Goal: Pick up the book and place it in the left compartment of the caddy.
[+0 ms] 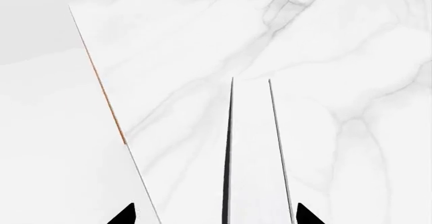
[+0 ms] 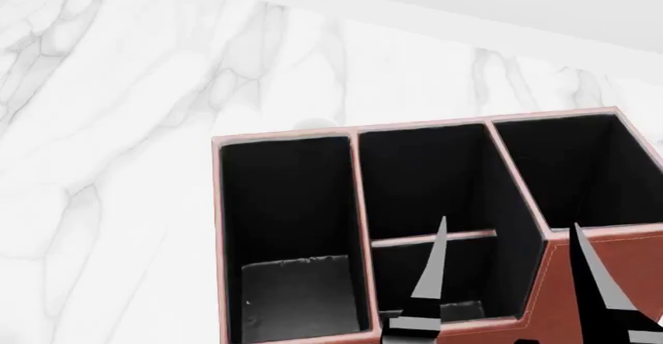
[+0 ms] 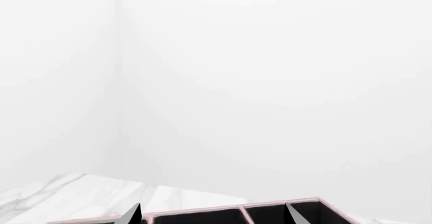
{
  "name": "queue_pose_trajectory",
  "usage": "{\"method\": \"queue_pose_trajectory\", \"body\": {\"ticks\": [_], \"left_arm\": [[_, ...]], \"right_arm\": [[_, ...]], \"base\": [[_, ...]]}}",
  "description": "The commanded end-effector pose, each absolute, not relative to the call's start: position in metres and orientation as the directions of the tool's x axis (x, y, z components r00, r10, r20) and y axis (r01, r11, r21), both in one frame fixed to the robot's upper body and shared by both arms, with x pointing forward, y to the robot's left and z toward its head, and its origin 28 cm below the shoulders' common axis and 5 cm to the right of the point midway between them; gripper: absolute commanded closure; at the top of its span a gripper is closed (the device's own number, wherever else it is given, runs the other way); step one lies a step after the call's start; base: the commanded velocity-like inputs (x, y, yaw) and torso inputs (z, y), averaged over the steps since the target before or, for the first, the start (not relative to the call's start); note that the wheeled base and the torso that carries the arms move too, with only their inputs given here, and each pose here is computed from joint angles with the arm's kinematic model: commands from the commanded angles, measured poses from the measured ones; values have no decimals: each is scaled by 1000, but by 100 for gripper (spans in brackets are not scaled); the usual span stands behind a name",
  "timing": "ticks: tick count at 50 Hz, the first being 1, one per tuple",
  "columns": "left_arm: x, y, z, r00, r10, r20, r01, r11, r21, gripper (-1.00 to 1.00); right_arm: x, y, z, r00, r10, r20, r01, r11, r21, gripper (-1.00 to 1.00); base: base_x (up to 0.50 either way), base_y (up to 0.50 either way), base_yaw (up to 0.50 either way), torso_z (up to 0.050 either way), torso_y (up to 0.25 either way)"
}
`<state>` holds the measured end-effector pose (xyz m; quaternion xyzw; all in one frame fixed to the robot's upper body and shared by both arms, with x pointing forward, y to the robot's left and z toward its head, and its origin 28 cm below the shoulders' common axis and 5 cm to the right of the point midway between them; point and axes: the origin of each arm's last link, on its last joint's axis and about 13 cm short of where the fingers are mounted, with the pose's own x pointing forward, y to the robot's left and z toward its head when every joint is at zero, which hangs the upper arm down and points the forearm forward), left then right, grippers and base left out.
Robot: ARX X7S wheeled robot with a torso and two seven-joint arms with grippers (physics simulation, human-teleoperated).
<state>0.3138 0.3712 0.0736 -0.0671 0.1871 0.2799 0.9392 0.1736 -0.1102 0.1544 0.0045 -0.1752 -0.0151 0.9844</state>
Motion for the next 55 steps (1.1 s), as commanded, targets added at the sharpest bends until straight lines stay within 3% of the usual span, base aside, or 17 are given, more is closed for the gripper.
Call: {"method": "queue_pose_trajectory", "body": {"ticks": [1,55], "left_arm": [[321,363,69,781,485,-395,-547,835,-55,-100],[325,361,71,798,504,-330,-551,833,-59,-100]], "right_arm": [[177,-114,155,932,-51,358,45,999,26,-100],[180,-112,154,947,-51,319,47,999,21,-100]], "base": [[0,0,0,0,0],[0,0,0,0,0]]}}
